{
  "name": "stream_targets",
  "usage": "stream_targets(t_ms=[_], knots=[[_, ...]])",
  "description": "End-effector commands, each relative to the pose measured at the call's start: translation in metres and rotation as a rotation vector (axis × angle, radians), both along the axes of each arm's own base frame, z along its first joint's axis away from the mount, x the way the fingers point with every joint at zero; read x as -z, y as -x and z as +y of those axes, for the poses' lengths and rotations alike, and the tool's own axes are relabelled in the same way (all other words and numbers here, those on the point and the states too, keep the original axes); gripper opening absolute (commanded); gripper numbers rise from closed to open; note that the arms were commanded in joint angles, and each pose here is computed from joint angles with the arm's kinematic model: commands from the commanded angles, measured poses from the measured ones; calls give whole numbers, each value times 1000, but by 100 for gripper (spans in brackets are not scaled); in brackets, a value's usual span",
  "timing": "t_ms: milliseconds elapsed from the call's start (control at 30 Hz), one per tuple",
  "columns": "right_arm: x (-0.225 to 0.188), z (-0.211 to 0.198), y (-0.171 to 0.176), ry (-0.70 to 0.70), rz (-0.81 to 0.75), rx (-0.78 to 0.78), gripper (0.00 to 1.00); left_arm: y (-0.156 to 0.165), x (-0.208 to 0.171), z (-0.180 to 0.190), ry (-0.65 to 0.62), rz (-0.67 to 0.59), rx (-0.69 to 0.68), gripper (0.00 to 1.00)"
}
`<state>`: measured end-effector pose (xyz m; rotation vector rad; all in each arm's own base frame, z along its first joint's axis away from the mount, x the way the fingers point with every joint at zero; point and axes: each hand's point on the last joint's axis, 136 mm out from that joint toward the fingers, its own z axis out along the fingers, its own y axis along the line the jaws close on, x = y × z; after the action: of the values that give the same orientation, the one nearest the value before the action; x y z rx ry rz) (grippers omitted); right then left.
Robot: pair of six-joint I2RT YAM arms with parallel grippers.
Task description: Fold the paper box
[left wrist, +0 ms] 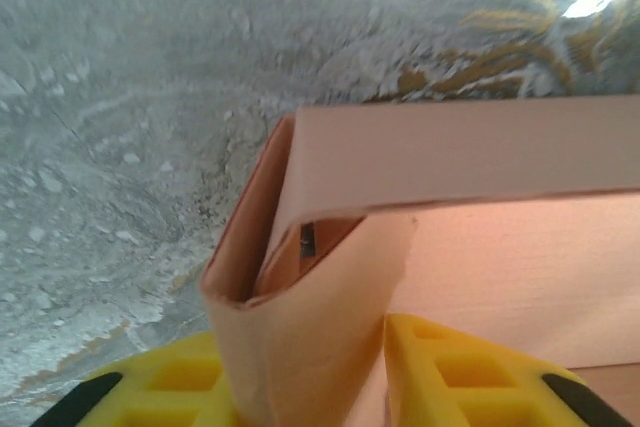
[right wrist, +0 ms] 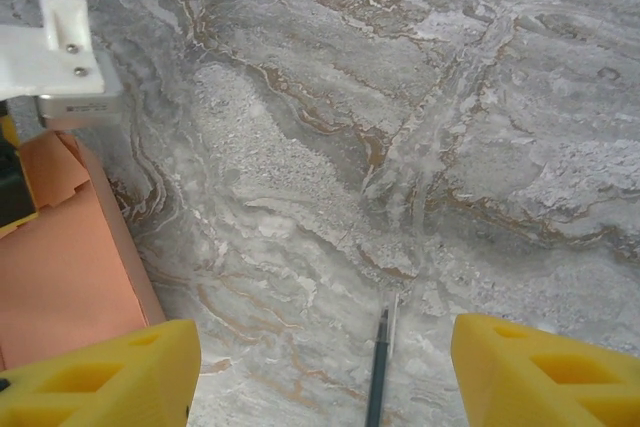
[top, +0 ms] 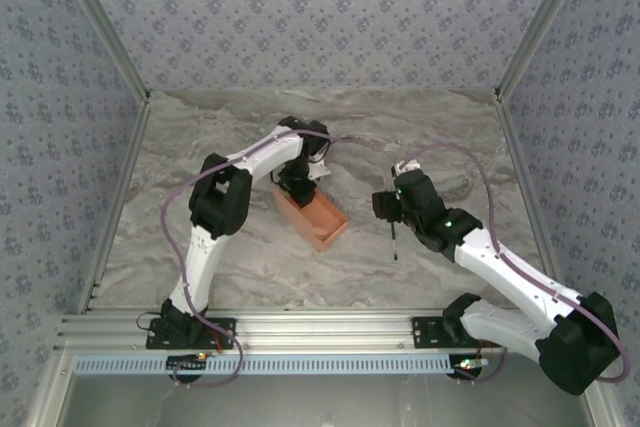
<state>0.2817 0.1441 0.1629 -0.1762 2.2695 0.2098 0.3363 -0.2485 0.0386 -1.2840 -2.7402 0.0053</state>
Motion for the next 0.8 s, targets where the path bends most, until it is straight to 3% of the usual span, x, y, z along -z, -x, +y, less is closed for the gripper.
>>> stream_targets(t_ms=[0,200,467,633,767], knots=[[1,5,0,-58,-6,0,69,0,-27,-5,7,-10,38,42],[17,33,-9,-128,39,-68,68,-6,-58,-22,105,-50,58,51],[54,95,-28,-219,197,-230,68,-30,-153,-41,395,-268,-7,56],[77,121,-16,-278,306,-316,63,-48,-191,-6,481,-448,-200,56],[90,131,1,-341,385,-356,59,-51,-197,67,506,-619,-521,56]])
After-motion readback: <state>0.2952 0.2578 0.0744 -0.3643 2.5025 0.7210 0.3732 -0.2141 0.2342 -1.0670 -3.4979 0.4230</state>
